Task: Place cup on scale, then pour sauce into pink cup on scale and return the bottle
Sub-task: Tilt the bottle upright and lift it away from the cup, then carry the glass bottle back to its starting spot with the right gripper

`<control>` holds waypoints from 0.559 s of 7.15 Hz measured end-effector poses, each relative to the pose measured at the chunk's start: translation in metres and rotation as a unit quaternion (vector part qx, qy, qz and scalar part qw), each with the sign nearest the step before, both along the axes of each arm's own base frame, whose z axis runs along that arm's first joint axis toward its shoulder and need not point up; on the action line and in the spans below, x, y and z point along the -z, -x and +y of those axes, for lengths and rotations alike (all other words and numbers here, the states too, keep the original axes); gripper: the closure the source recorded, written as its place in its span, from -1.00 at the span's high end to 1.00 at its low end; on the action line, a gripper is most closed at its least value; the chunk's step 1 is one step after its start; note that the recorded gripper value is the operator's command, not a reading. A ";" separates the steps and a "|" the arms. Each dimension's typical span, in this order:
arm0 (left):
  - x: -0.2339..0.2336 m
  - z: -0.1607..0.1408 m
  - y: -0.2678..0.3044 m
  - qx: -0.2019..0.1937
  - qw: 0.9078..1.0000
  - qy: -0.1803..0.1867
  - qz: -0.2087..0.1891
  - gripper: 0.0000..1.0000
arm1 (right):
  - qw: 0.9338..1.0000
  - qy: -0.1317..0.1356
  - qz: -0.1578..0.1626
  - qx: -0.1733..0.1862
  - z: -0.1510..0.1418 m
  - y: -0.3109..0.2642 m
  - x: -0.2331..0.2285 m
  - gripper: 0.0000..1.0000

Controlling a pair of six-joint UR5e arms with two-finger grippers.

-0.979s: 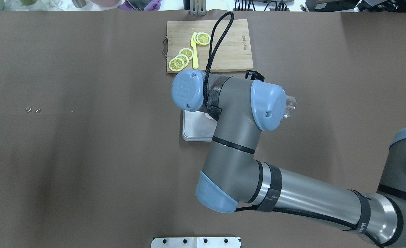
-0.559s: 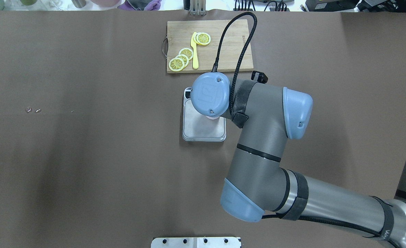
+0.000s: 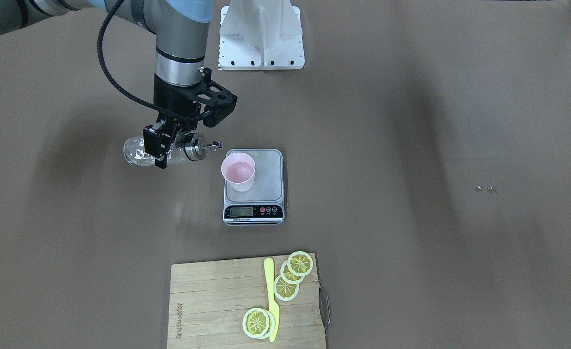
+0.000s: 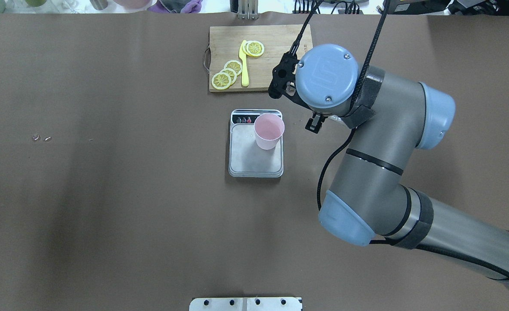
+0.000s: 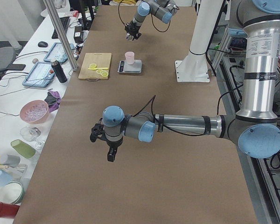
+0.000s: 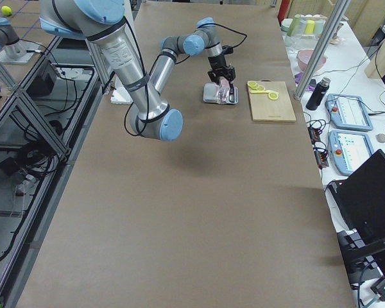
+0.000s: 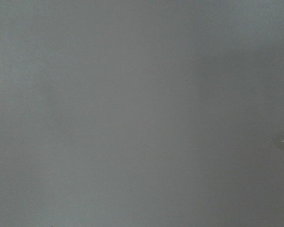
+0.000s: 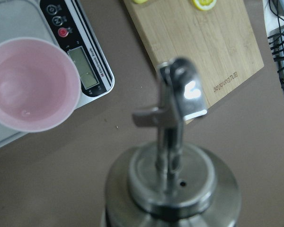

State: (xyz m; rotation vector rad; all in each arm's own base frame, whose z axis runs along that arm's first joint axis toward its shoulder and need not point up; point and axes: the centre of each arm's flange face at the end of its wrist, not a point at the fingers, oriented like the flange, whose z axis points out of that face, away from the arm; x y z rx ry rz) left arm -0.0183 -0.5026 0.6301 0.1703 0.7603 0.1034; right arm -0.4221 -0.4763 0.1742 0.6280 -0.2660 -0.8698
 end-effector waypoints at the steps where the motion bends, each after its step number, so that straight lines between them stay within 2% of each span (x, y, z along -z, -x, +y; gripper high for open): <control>1: 0.001 0.000 0.000 0.000 1.000 -0.001 0.001 0.97 | 1.000 -0.004 -0.029 -0.007 -0.013 -0.016 0.004 -0.39; 4: 0.004 0.001 -0.001 0.000 1.000 0.000 0.007 0.98 | 0.993 -0.010 -0.116 -0.028 -0.048 -0.073 -0.020 -0.39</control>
